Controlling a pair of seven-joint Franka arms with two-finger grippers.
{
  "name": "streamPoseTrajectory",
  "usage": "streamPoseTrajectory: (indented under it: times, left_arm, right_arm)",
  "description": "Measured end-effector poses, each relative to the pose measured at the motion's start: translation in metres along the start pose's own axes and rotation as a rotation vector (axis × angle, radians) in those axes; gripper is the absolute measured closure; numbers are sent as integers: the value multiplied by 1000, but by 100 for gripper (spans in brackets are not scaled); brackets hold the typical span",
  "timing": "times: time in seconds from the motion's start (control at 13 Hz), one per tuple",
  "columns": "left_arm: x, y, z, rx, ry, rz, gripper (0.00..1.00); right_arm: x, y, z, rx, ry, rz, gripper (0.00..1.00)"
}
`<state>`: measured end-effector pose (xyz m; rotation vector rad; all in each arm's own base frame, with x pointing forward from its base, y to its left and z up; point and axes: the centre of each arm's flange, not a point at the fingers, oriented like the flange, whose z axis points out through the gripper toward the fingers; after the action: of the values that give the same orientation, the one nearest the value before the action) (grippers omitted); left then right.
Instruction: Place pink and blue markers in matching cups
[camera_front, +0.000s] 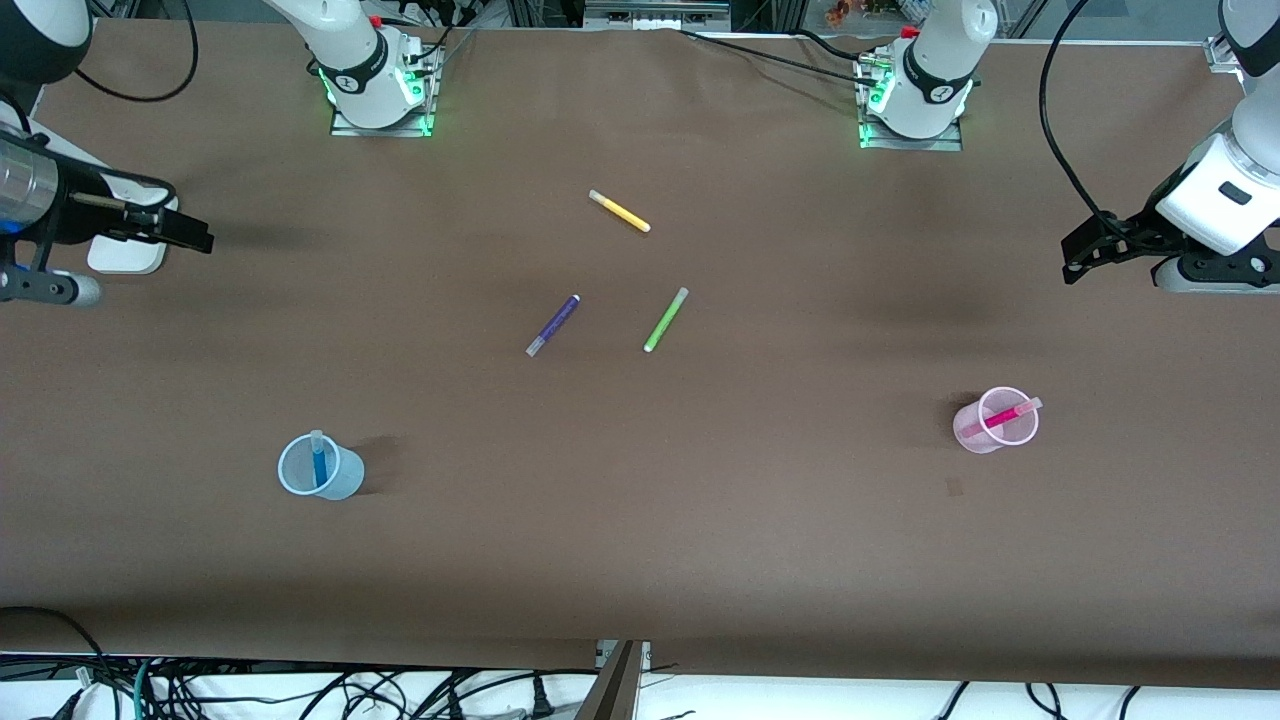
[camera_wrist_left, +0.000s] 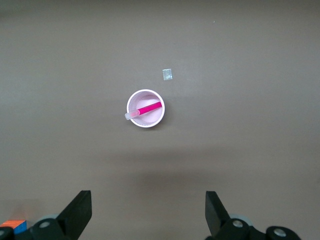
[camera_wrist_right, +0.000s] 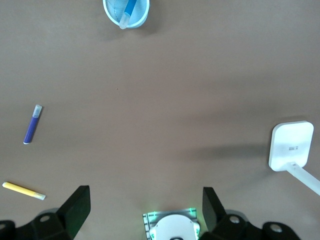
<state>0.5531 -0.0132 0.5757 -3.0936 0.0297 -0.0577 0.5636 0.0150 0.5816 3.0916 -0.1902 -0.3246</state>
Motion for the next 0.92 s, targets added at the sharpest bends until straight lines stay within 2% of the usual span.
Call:
streamPoseTrajectory:
  times: [0.38,0.92]
  left_arm:
    - [1,-2,-3,0,6,-4,0]
    - [3,-2,-3,-1,6,-3,0]
  right_arm:
    - [-41,13,-21,25,80,-30,0]
    - [-39,12,-13,22,62,-39,0]
